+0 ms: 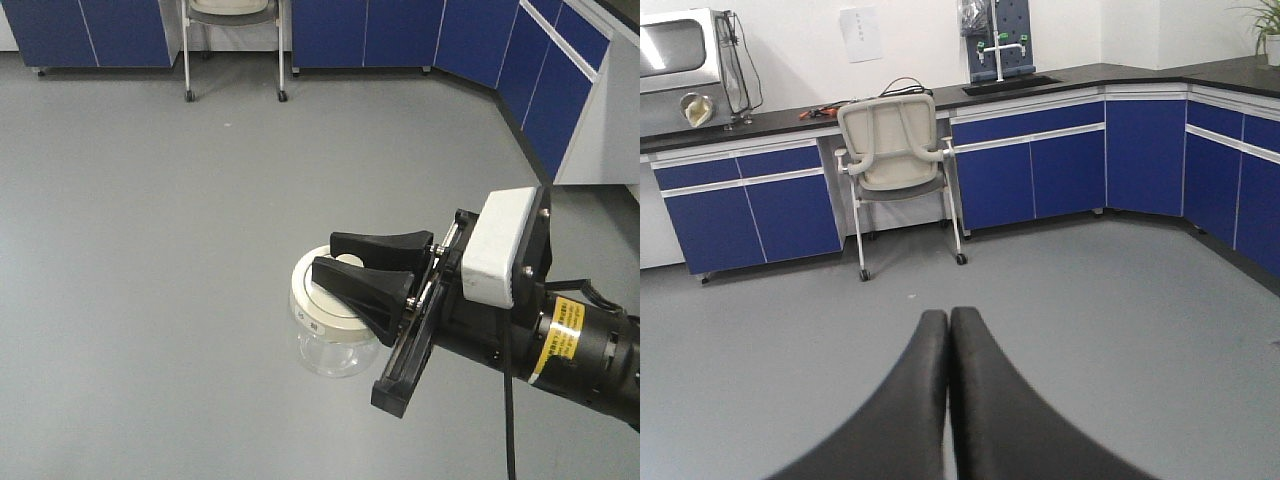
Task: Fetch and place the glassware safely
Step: 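Keep holding the jar while driving across the lab floor, then carry the jar toward the blue-cabinet counter with the right gripper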
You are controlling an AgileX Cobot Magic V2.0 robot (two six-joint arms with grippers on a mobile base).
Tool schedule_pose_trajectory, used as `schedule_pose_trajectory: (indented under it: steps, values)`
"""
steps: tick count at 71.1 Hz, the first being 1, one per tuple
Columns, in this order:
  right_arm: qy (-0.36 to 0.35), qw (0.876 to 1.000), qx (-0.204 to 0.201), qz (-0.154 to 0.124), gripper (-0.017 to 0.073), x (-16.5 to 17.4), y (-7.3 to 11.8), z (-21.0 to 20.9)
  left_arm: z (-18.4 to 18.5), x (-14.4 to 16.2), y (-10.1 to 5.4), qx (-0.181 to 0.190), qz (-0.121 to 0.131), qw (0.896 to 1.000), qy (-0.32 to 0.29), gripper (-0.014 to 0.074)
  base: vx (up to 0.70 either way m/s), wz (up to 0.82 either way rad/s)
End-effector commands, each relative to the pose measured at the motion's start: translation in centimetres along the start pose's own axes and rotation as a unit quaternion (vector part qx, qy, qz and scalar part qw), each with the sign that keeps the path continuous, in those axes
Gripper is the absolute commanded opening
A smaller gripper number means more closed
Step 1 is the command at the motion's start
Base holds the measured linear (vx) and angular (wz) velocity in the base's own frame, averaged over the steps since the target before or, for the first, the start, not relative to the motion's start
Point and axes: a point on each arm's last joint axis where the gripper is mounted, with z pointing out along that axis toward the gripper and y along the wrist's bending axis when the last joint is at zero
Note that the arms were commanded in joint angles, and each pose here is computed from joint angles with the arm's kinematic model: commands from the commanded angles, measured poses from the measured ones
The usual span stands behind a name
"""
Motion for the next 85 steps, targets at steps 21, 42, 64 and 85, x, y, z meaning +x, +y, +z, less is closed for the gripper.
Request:
schedule_pose_trajectory:
  steps: [21,42,64,85]
  values:
    - [-0.064,0.998,-0.012,0.000,-0.0003,-2.15,0.18,-0.10,-0.04,-1.58,0.07,-0.001,-0.006,0.999,-0.050,-0.0007,0.53,0.01]
    - [-0.064,0.998,-0.012,0.000,-0.0003,-2.15,0.18,-0.10,-0.04,-1.58,0.07,-0.001,-0.006,0.999,-0.050,-0.0007,0.54,0.01]
    - [-0.064,0.998,-0.012,0.000,-0.0003,-2.15,0.18,-0.10,-0.02,-1.56,0.07,-0.001,-0.006,0.999,-0.050,-0.0007,0.54,0.01]
    - [-0.064,0.998,-0.012,0.000,-0.0003,-2.15,0.18,-0.10,-0.02,-1.56,0.07,-0.001,-0.006,0.999,-0.050,-0.0007,0.54,0.03]
